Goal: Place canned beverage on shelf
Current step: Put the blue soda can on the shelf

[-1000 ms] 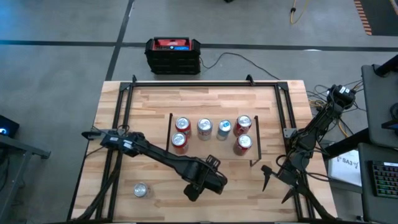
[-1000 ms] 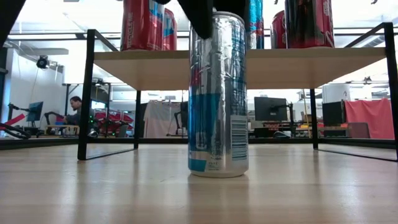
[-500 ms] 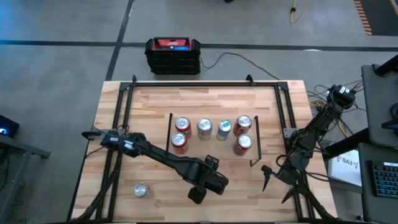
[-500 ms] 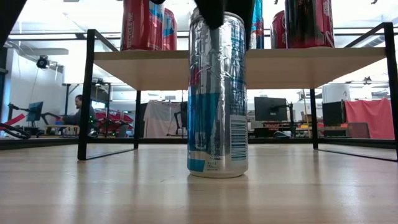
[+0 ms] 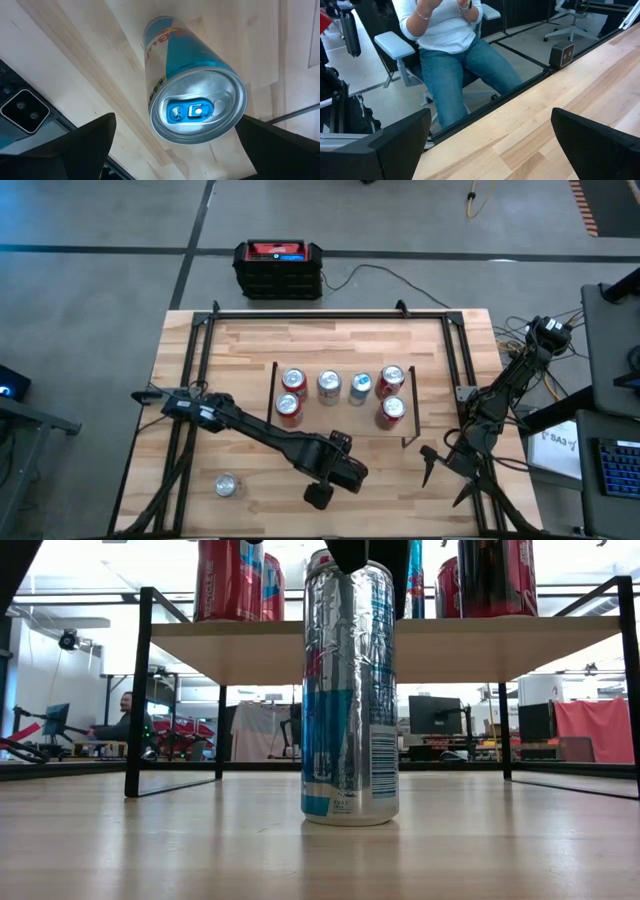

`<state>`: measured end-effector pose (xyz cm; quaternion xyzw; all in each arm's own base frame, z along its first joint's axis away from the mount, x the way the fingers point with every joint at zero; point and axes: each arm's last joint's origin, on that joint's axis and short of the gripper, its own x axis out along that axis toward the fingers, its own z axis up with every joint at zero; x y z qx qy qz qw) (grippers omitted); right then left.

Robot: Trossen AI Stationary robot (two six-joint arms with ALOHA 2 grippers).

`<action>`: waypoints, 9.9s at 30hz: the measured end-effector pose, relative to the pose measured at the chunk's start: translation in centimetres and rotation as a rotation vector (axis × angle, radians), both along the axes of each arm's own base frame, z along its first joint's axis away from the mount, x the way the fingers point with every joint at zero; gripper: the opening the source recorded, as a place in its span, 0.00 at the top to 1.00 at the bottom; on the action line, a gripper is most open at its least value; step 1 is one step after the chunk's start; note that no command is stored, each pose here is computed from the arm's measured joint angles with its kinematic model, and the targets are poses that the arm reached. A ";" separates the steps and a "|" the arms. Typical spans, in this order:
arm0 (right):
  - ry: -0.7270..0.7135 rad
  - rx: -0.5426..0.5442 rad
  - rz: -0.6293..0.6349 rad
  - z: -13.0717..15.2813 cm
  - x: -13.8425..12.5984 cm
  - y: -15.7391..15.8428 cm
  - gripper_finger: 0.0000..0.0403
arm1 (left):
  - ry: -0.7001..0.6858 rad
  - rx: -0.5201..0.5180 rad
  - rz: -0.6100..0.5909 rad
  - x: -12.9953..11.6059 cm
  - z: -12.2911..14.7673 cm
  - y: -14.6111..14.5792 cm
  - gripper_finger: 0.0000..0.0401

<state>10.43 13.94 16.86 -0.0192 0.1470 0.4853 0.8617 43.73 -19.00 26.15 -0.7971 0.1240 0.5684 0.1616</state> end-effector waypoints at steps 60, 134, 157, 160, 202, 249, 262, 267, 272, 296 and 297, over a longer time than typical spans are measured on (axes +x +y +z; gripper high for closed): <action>0.000 0.000 0.000 0.0 0.0 0.0 0.01 | 0.083 -0.021 0.011 -0.5 0.0 0.7 0.44; 0.000 0.000 0.000 0.0 0.0 0.0 0.01 | -0.066 0.068 -0.891 0.2 0.2 -0.5 0.31; 0.000 0.000 0.000 0.0 0.0 0.0 0.01 | 0.062 0.287 -1.259 -1.1 -0.2 0.1 0.31; -0.001 0.000 0.001 0.0 0.0 0.0 0.01 | 0.064 0.308 -1.336 -1.1 -0.2 0.1 0.31; -0.001 0.000 0.000 0.0 0.0 0.0 0.01 | 0.213 0.261 -0.876 -2.1 -0.3 0.7 0.42; -0.001 0.000 0.000 0.0 0.0 0.0 0.01 | 0.293 -0.105 -0.039 -2.3 -0.4 0.1 0.32; -0.001 0.000 0.000 0.0 0.0 0.0 0.01 | 0.291 -0.106 -0.032 -2.3 -0.4 0.1 0.32; -0.001 0.000 0.000 0.0 0.0 0.0 0.01 | 0.295 -0.076 -0.038 -2.4 -0.4 0.2 0.32; -0.001 0.000 0.001 0.0 0.0 0.0 0.01 | 0.293 -0.062 -0.043 -2.4 -0.4 0.3 0.29; -0.002 0.001 0.001 0.0 0.0 0.0 0.01 | 0.166 -0.145 -0.517 -2.4 0.6 -2.1 0.04; -0.002 0.001 0.000 0.0 0.0 0.0 0.01 | 0.153 -0.156 -0.544 -2.4 0.6 -2.4 0.05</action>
